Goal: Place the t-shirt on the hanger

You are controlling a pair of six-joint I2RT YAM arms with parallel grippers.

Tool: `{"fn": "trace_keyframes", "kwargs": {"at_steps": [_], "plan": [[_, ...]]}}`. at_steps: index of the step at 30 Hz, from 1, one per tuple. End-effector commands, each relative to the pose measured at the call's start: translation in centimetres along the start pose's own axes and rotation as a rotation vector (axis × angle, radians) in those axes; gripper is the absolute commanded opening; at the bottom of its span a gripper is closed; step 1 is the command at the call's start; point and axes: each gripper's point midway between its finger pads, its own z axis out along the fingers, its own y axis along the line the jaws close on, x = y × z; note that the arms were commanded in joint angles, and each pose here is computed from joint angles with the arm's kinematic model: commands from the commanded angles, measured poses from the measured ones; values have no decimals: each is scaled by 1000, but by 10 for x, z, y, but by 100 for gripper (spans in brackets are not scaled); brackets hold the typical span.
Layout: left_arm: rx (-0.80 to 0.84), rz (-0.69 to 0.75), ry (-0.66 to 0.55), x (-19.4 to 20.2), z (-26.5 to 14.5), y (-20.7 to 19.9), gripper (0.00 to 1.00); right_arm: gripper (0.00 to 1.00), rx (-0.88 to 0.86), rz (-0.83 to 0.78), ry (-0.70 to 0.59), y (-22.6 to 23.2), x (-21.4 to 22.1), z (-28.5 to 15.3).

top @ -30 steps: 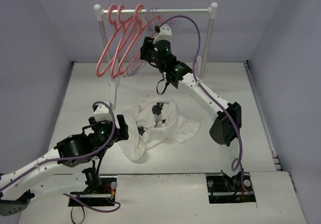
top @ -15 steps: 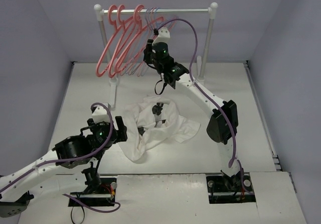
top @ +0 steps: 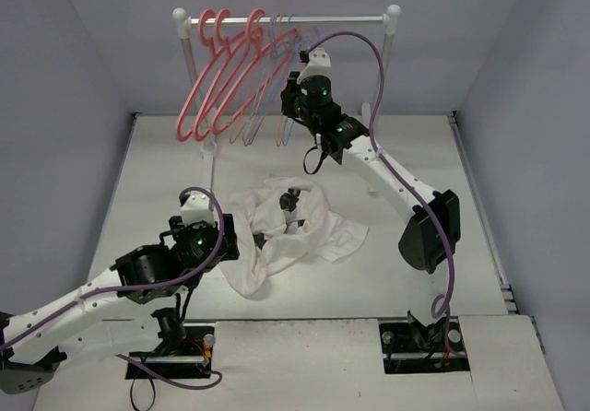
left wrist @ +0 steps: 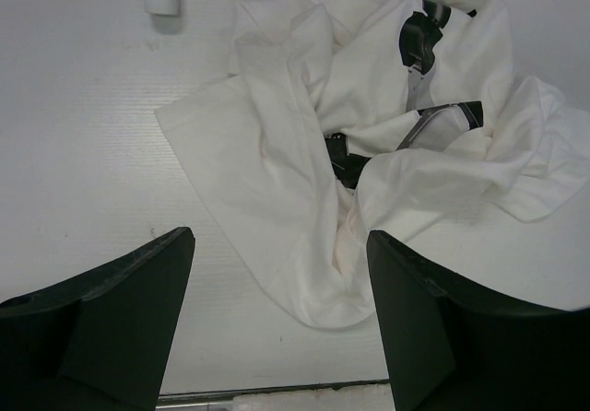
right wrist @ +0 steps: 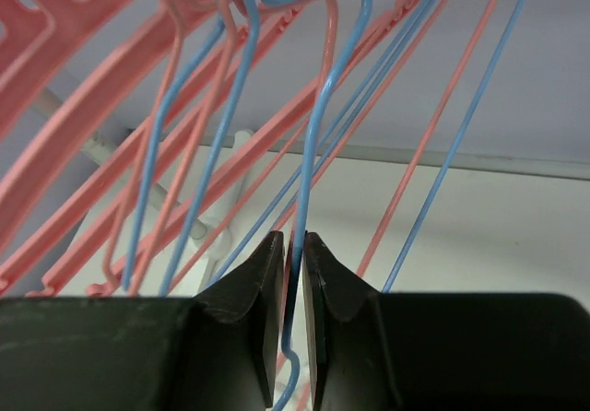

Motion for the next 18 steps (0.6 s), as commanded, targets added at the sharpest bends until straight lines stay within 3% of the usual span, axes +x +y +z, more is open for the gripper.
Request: {"fn": "trace_keyframes", "kwargs": {"at_steps": [1, 4, 8, 18], "plan": [[-2, -15, -31, -11, 0, -4, 71, 11, -130, 19, -183, 25, -85, -38], [-2, -15, -27, -10, 1, -4, 71, 10, -149, 7, -177, 26, -85, -39], [-2, -14, -22, -8, 1, -3, 71, 0, -148, 6, -164, 20, -80, -38], [3, -10, -26, -10, 0, -3, 71, 0, -72, -35, -182, -17, -90, -55]]}}
